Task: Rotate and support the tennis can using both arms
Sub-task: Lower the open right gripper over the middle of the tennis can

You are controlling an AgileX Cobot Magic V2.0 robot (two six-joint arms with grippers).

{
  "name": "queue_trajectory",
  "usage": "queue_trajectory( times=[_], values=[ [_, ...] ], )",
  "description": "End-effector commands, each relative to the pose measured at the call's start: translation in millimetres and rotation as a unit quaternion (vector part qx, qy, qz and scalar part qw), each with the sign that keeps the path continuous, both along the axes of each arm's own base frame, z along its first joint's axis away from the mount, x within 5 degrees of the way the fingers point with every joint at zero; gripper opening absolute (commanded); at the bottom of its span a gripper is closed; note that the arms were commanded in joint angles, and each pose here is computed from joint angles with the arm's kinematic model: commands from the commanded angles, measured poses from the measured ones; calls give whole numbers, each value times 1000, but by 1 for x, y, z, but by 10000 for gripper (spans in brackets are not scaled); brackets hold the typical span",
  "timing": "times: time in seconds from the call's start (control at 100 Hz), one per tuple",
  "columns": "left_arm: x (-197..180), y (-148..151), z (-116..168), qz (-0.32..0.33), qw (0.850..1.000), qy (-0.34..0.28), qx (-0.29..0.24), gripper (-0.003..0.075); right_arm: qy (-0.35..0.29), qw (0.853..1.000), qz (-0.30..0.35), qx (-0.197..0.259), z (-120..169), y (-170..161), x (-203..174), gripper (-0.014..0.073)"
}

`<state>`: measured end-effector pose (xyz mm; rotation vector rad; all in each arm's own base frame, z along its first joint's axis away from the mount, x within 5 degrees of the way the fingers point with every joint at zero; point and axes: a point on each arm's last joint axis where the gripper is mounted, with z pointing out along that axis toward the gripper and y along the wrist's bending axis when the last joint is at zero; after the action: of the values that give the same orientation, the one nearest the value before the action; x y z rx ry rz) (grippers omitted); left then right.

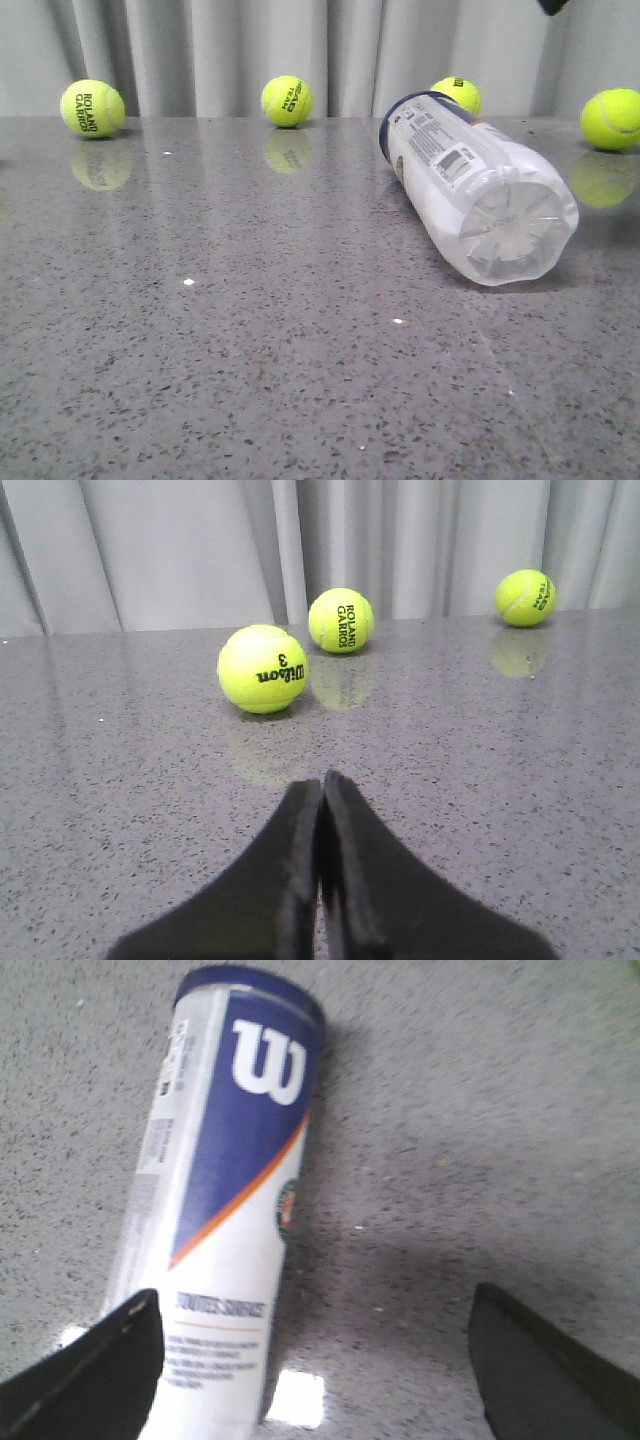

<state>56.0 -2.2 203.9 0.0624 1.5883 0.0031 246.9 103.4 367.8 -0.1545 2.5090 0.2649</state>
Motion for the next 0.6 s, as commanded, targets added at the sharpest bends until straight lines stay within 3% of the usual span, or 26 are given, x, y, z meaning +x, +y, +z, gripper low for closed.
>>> queue_trajectory(
  times=[0.0,0.59],
  values=[
    [-1,0,-7,1,999,-31,-9,-20,-13,1000,-2,19,13,10,11,614],
    [-1,0,-7,1,999,-31,-9,-20,134,990,-29,40,-48,55,80,614]
  ],
)
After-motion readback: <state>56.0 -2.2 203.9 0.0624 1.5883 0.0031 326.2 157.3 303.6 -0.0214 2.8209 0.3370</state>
